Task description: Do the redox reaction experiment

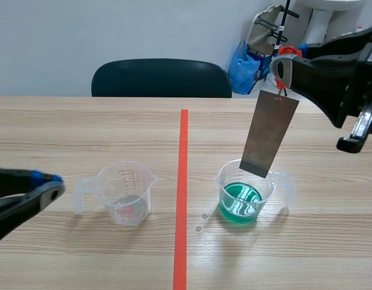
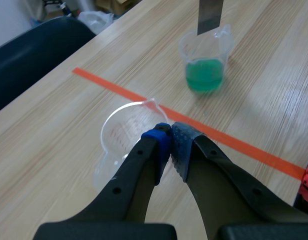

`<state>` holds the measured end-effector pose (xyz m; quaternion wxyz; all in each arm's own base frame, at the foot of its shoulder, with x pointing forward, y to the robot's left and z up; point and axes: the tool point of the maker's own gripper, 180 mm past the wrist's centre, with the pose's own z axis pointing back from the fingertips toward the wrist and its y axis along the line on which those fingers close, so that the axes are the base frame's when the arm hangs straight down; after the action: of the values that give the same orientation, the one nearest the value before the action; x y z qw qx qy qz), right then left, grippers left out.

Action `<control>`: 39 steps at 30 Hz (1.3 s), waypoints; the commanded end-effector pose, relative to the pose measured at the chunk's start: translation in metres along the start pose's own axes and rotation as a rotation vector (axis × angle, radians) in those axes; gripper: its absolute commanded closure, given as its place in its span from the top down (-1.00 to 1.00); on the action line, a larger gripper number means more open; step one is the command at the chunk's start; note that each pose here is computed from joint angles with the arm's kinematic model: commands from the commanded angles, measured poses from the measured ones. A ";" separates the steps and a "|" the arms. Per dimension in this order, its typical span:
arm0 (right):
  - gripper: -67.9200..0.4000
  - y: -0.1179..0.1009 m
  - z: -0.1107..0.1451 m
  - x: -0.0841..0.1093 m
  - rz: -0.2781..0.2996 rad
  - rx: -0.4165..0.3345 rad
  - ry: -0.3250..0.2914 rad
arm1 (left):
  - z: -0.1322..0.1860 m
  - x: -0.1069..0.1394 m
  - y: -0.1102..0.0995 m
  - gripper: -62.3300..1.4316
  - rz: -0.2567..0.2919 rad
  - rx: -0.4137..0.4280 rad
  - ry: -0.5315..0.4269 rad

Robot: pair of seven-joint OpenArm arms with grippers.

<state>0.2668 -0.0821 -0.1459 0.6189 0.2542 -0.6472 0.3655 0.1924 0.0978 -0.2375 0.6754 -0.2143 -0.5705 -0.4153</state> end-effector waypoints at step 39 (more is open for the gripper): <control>-0.97 -0.003 -0.001 0.015 0.014 -0.007 -0.047 | -0.191 0.048 -0.023 -0.87 0.114 -0.273 -0.138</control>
<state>0.2668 -0.0821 -0.1459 0.6189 0.2542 -0.6472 0.3655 0.2868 -0.0715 -0.2552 0.6329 -0.3560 -0.5322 -0.4353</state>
